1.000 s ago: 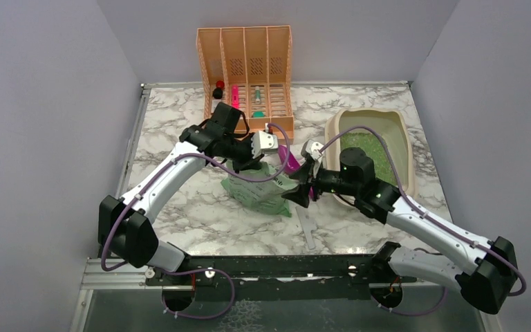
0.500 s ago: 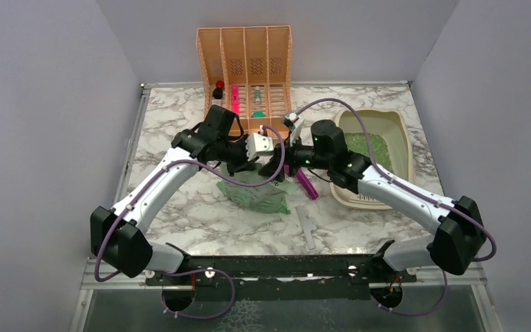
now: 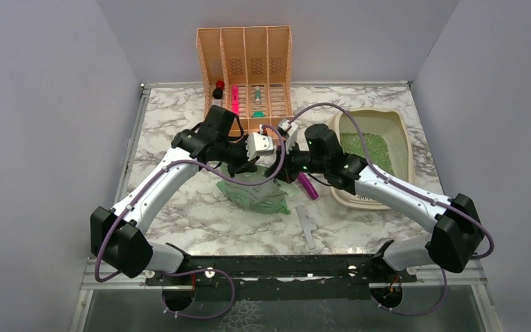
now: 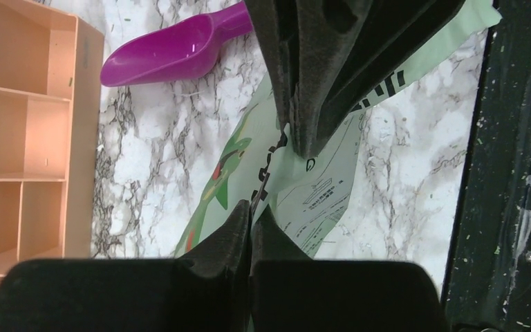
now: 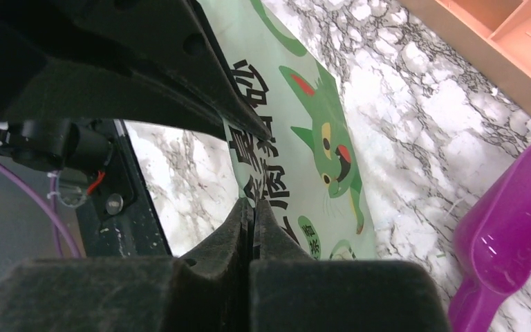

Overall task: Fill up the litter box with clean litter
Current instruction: Close the cat litter bag at the center of the board.

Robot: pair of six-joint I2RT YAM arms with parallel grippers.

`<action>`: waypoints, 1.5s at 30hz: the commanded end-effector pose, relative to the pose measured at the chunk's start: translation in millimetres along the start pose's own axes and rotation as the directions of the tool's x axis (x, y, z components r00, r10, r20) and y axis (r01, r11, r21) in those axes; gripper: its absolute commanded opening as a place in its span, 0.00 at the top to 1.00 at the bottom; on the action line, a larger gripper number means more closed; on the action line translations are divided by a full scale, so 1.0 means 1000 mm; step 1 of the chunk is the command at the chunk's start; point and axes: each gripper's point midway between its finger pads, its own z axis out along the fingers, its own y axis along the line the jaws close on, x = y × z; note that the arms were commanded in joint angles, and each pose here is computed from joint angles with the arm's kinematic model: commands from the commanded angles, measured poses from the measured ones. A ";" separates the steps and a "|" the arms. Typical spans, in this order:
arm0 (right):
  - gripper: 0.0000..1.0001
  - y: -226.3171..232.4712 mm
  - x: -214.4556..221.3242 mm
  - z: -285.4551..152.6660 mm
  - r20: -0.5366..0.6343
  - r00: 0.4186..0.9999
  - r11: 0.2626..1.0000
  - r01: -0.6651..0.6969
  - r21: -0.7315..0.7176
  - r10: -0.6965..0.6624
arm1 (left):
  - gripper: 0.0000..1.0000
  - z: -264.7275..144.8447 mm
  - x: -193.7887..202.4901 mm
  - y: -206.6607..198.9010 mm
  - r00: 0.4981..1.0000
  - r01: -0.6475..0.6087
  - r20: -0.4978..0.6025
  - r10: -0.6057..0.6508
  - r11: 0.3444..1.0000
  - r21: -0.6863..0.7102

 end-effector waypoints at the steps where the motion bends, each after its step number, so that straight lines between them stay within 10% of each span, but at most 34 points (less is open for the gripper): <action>1: 0.99 -0.014 0.065 -0.034 -0.216 0.976 0.995 0.030 0.093 -0.010 | 1.00 -0.031 -0.007 0.023 1.000 0.001 0.024 0.001 0.992 -0.123; 22: 0.98 -0.013 0.106 -0.089 -0.369 0.929 0.983 0.073 0.166 -0.007 | 1.00 -0.036 0.009 0.034 0.999 0.038 -0.023 -0.043 0.982 -0.187; 30: 0.79 -0.012 0.101 -0.083 -0.423 0.906 0.988 0.083 0.133 -0.019 | 1.00 -0.029 0.009 0.031 0.999 0.043 -0.008 -0.044 0.988 -0.151; 36: 0.35 -0.016 0.015 -0.075 -0.134 0.989 0.968 0.099 0.229 -0.069 | 1.00 -0.025 0.010 0.031 0.999 0.045 -0.007 -0.047 0.989 -0.141; 45: 0.12 0.011 -0.061 -0.063 0.086 0.986 0.983 0.133 0.129 -0.145 | 1.00 -0.021 0.011 0.036 0.999 0.048 -0.012 -0.050 0.989 -0.141</action>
